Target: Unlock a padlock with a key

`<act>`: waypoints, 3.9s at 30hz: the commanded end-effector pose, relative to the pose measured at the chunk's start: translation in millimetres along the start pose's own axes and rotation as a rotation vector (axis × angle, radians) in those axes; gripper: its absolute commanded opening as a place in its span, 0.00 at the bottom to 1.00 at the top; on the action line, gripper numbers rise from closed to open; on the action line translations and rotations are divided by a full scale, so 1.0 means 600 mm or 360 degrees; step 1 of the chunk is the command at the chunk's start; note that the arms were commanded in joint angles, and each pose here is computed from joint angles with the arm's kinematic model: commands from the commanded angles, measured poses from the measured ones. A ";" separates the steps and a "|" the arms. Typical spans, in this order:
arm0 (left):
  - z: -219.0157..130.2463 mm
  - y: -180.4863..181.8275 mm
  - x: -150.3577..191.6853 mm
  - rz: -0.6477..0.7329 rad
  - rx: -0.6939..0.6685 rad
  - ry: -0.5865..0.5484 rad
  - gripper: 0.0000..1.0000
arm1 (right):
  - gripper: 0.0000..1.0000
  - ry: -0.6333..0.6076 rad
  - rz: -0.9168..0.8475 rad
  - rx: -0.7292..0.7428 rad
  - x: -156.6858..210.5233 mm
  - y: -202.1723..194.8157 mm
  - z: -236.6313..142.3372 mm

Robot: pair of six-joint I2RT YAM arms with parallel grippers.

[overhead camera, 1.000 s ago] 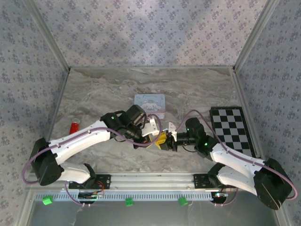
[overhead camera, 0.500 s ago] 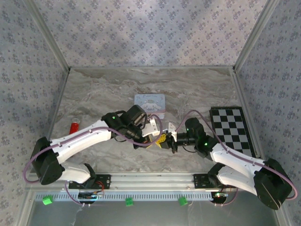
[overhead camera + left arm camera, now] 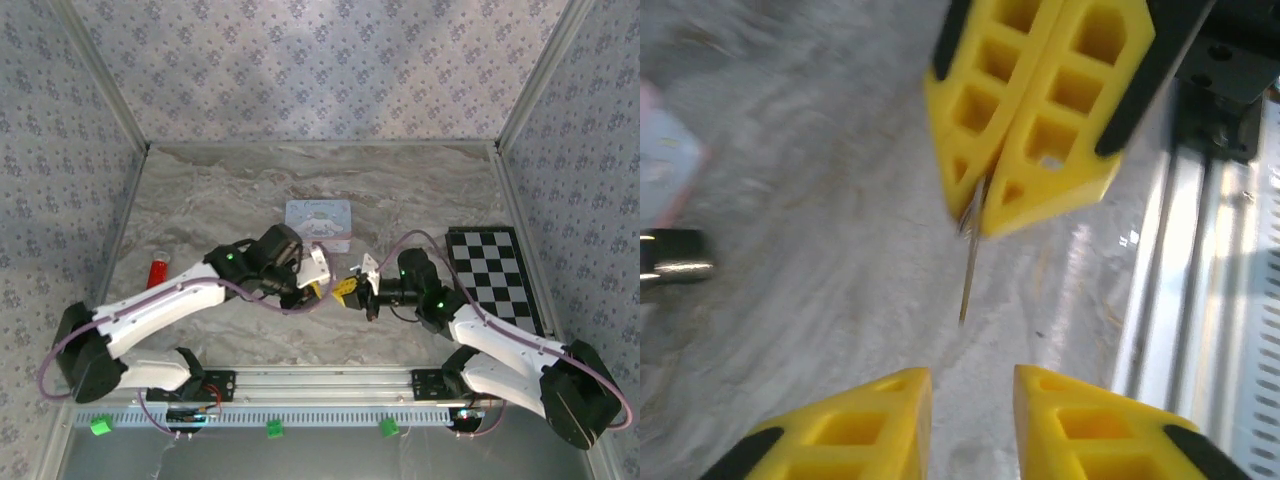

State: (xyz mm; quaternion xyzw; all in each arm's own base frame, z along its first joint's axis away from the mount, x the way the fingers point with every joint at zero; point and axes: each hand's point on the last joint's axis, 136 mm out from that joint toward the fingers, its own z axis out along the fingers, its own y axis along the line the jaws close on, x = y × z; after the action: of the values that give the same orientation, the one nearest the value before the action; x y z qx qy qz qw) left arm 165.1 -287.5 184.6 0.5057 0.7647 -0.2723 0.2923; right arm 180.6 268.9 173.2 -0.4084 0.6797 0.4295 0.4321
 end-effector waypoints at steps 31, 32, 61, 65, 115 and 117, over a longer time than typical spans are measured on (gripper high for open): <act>0.173 0.257 0.052 -0.1412 -0.0474 -0.0811 0.59 | 0.00 -0.0649 0.0892 0.0937 0.023 -0.131 -0.102; 0.178 0.258 0.052 -0.1415 -0.0490 -0.0796 0.58 | 0.00 -0.0649 0.0892 0.0935 0.024 -0.130 -0.103; 0.278 0.292 0.101 -0.1614 -0.0693 -0.0493 0.27 | 0.00 -0.0675 0.0942 0.1005 0.031 -0.134 -0.125; 0.274 0.284 0.090 -0.1603 -0.0636 -0.0526 0.17 | 0.00 -0.0655 0.0971 0.1017 0.035 -0.135 -0.125; 0.237 0.176 -0.020 -0.2557 -0.0014 -0.0782 0.00 | 0.00 -0.0681 0.2217 0.0896 0.124 -0.167 0.013; 0.236 0.177 -0.019 -0.2561 -0.0021 -0.0791 0.00 | 0.00 -0.0710 0.2239 0.0866 0.121 -0.168 0.016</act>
State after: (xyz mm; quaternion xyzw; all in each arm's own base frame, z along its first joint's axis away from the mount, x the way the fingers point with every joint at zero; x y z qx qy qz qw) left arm 298.3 -354.9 75.0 -0.2586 0.8186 -0.4781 0.1854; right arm 250.9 231.8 72.4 0.3190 0.7777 0.4682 0.2726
